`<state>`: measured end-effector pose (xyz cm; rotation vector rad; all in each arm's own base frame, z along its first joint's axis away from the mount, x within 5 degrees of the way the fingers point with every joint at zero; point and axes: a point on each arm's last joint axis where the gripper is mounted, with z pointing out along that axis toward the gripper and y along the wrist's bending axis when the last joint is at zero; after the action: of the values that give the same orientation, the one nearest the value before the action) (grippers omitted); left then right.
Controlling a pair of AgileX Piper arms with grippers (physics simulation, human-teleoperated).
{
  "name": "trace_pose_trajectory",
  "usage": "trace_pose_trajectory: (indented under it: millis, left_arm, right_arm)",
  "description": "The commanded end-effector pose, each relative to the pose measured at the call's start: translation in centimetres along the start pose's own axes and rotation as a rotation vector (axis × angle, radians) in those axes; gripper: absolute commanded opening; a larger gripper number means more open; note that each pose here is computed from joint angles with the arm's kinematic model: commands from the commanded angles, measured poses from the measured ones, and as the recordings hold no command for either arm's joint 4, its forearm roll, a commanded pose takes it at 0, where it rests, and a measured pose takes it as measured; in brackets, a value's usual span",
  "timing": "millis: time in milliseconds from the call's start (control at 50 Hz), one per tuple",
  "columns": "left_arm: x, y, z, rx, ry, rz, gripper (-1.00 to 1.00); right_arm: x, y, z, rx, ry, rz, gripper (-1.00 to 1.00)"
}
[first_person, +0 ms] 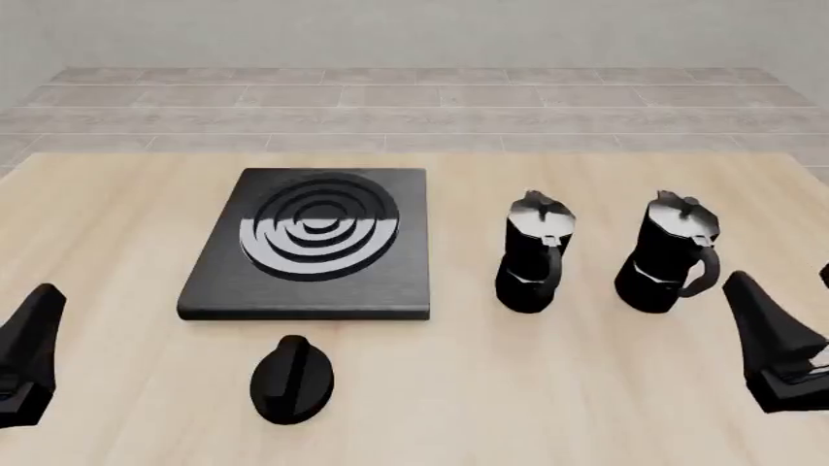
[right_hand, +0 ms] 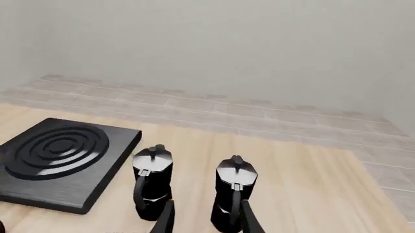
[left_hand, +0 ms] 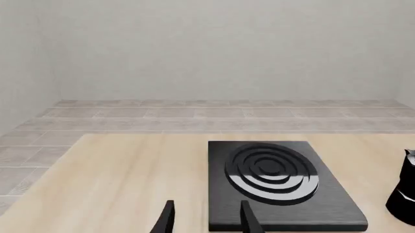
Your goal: Put both moka pots on the stove.
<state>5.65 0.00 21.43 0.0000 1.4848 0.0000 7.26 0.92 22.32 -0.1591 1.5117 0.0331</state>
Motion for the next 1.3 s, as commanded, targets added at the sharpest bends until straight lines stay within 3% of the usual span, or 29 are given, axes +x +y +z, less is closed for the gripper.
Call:
trace_pose_trajectory:
  millis: [20,300,400,520,640,900,1160,1300]
  left_arm:
    - [0.0,0.0,0.0,0.000,0.000,0.000,1.00]
    - [0.0,0.0,0.0,0.000,0.000,0.000,1.00]
    - [0.0,0.0,0.0,0.000,0.000,0.000,1.00]
    - [0.0,0.0,0.0,0.000,0.000,0.000,1.00]
    - [0.0,0.0,0.0,0.000,0.000,0.000,1.00]
    - [0.0,0.0,0.0,0.000,0.000,0.000,1.00]
    - [0.0,0.0,0.0,0.000,0.000,0.000,1.00]
    - [0.0,0.0,0.0,0.000,0.000,0.000,1.00]
  right_arm:
    - [-1.4,1.1,2.1,-0.132,0.007,-0.043,1.00]
    - [-2.7,2.6,4.6,-0.233,0.004,0.000,1.00]
    - [-2.8,3.5,4.6,-0.303,-0.046,-0.052,1.00]
    - [-3.2,4.1,5.4,-0.329,-0.050,-0.046,1.00]
    - [-1.7,4.9,7.0,-0.347,0.066,0.044,1.00]
    - [0.3,5.4,7.6,-0.347,0.174,0.133,1.00]
    - [0.5,5.5,7.8,-0.346,0.198,0.162,1.00]
    - [1.8,5.6,8.8,-0.317,0.246,0.182,1.00]
